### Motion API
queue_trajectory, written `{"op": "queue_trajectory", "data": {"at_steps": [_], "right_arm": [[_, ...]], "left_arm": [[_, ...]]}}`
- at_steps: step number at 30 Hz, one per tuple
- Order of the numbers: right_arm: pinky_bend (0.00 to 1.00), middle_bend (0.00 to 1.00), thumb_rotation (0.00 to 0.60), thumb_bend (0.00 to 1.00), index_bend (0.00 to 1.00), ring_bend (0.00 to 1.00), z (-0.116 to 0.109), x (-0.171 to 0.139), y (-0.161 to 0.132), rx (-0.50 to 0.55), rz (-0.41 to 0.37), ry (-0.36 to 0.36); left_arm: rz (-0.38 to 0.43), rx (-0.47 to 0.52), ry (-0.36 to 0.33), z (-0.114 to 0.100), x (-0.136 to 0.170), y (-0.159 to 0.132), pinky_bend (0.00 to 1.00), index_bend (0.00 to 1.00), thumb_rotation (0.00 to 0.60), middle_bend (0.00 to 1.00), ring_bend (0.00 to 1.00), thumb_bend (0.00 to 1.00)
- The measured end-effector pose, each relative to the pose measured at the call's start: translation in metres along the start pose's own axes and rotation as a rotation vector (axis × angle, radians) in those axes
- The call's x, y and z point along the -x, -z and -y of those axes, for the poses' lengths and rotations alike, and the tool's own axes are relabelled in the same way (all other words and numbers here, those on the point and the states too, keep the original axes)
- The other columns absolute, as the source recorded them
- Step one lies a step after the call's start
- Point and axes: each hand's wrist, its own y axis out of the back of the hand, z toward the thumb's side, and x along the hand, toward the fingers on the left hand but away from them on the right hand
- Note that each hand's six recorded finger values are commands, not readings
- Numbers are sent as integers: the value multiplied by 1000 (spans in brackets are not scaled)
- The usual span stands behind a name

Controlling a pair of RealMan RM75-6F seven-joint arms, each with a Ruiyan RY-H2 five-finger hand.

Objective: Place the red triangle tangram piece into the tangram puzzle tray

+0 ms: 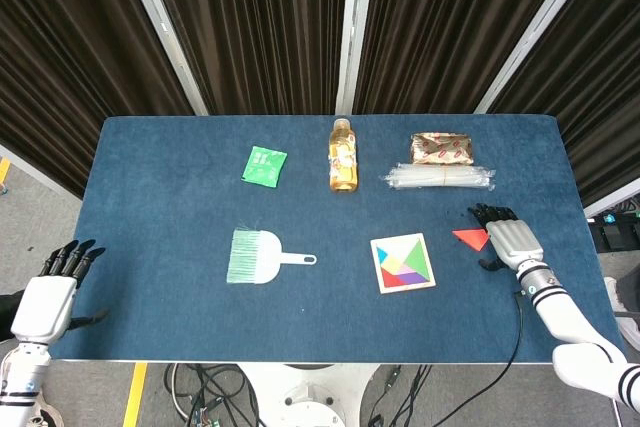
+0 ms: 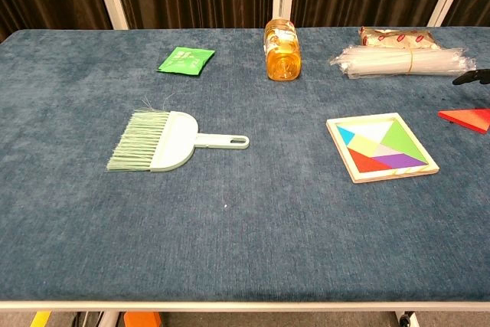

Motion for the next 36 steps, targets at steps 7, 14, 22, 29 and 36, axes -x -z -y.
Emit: {"op": "queue_trajectory", "data": {"at_steps": [7, 14, 22, 29, 36], "right_arm": [[0, 0, 600, 153, 133, 0, -3, 7, -2, -1, 1, 3], [0, 0, 600, 173, 251, 0, -2, 9, -6, 0, -7, -3], [0, 0, 600, 181, 293, 0, -1, 10, -7, -3, -5, -3], [0, 0, 600, 184, 293, 0, -1, 10, -4, -6, 3, -6], [0, 0, 600, 183, 293, 0, -1, 9, -1, -8, 12, -7]], "left_arm": [[-1, 4, 14, 5, 0, 1, 117, 163, 600, 92, 23, 0], [-1, 5, 14, 5, 0, 1, 117, 162, 600, 93, 23, 0], [0, 5, 15, 6, 0, 0, 117, 162, 600, 92, 23, 0], [1, 4, 13, 5, 0, 0, 117, 162, 600, 92, 23, 0], [-4, 3, 11, 4, 1, 2, 117, 162, 600, 92, 23, 0]]}}
